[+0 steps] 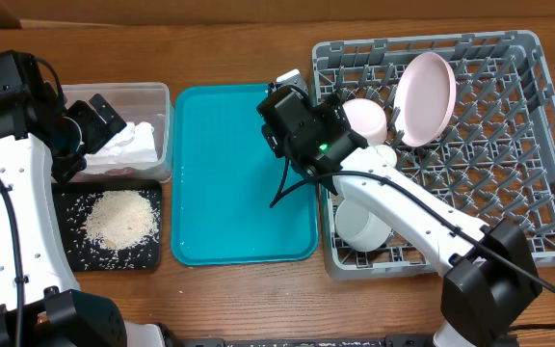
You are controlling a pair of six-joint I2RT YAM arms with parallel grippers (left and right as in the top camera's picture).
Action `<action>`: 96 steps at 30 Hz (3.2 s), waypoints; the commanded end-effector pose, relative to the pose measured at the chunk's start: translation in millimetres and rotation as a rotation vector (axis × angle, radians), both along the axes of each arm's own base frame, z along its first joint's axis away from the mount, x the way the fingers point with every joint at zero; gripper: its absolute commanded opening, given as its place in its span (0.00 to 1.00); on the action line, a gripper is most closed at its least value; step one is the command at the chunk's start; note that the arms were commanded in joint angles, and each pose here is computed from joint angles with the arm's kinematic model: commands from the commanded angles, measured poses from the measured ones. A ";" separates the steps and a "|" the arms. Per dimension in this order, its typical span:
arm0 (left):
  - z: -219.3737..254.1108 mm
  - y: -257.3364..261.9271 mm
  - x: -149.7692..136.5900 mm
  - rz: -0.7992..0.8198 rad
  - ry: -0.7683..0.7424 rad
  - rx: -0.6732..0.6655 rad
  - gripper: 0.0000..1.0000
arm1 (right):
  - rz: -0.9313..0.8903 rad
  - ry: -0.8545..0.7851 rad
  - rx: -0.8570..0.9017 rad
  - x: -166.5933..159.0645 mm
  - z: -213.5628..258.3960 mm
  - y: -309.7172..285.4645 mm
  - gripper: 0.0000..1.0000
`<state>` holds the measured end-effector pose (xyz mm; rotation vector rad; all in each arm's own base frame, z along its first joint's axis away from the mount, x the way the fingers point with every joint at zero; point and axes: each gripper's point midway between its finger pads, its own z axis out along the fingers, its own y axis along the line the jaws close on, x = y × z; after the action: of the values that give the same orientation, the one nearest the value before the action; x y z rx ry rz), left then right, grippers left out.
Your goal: Sort waste into correct bins and load items into the dishwasher
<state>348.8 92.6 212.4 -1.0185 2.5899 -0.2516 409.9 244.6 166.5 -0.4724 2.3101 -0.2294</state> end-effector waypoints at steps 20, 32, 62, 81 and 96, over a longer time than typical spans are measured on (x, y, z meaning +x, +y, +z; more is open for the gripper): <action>10.1 0.7 2.9 -0.001 -0.030 0.007 1.00 | 0.090 -0.483 0.524 -136.2 283.1 -98.2 1.00; 10.1 0.7 2.9 -0.001 -0.030 0.007 1.00 | 0.210 -0.589 0.678 -292.6 302.7 -201.9 1.00; 10.1 0.7 2.9 -0.001 -0.030 0.007 1.00 | 0.161 -0.611 0.810 -214.2 97.3 -151.0 1.00; 10.0 0.2 2.9 -0.002 -0.030 0.007 1.00 | -0.038 -0.690 0.915 -172.0 27.4 -182.8 1.00; 10.1 -0.3 3.1 -0.004 -0.030 0.007 1.00 | -0.105 -0.636 0.822 -168.2 3.2 -196.5 1.00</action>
<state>349.0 92.4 212.4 -1.0173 2.5900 -0.2518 241.4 49.8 170.7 0.1404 1.6152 0.4678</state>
